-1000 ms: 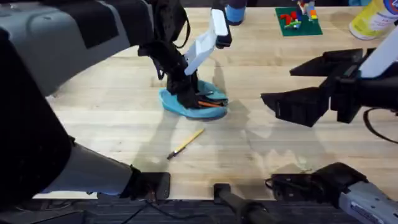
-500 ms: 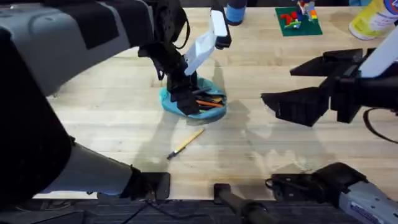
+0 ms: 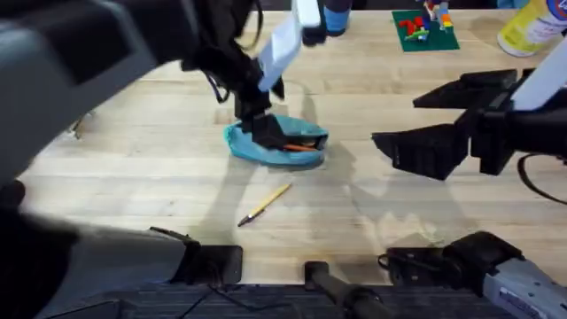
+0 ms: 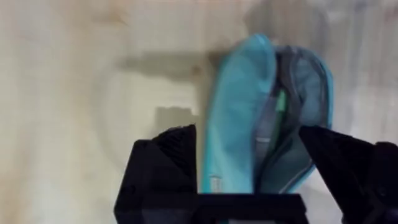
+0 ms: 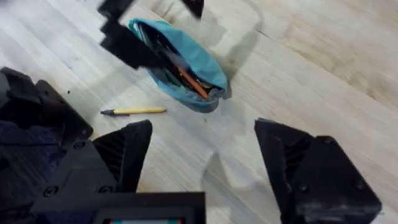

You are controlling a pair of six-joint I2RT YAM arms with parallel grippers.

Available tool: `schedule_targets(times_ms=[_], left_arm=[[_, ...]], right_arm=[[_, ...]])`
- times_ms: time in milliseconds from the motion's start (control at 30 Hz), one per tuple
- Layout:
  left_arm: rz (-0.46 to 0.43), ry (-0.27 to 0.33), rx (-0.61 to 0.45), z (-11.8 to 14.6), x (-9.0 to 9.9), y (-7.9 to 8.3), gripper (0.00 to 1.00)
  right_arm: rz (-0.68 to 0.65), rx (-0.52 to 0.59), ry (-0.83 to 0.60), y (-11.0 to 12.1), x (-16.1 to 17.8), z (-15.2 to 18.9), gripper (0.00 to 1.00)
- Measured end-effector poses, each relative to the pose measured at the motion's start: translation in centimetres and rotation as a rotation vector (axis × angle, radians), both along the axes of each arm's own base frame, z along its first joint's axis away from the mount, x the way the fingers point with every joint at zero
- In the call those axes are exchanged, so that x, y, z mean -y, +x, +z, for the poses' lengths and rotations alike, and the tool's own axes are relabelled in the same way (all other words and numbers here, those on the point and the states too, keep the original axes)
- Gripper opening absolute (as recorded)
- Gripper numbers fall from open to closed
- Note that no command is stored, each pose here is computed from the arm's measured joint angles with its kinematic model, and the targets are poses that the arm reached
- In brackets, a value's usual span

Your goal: Unzip the bag, pick up the pens from the table one at a time and place them inside, then zip the bag closed.

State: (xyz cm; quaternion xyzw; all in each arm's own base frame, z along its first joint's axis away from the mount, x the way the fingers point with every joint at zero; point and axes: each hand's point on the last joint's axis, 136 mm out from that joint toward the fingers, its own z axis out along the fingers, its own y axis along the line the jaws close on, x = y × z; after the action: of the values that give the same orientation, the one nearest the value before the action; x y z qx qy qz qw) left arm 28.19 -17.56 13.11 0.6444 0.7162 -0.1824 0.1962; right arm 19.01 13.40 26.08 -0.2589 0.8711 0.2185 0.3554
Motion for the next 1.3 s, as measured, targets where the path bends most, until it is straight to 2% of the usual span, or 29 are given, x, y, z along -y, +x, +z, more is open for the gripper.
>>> schedule_targets(times_ms=[100, 200, 333, 600, 967, 1167, 1300], left_arm=[[0.021, -0.050, 0.140, 3.7, -0.3, 1.2, 0.996], [0.055, -0.084, 0.258, 7.2, -1.3, 1.8, 0.996], [0.101, -0.097, 0.325, 9.4, -2.9, 1.7, 0.995], [0.209, -0.087, 0.328, 9.9, -5.9, 2.4, 0.995], [0.261, -0.085, 0.318, 9.9, -7.1, 2.8, 0.993], [0.321, -0.079, 0.346, 10.2, -9.0, 3.8, 0.994], [0.380, -0.072, 0.372, 10.5, -10.9, 4.7, 0.994]], right_arm=[[0.000, -0.008, -0.003, 0.1, 0.0, -0.2, 0.998], [0.000, -0.030, -0.011, 0.4, -0.2, -0.7, 0.998], [0.000, -0.067, -0.024, 0.9, -0.3, -1.5, 0.998], [0.000, -0.092, -0.032, 1.3, -0.5, -2.1, 0.998], [-0.025, -0.112, -0.014, 1.3, -0.5, -2.0, 0.998], [-0.038, -0.179, 0.114, 0.8, -1.9, -1.1, 0.998], [-0.090, -0.288, 0.210, 0.2, -2.8, -0.8, 0.998]])
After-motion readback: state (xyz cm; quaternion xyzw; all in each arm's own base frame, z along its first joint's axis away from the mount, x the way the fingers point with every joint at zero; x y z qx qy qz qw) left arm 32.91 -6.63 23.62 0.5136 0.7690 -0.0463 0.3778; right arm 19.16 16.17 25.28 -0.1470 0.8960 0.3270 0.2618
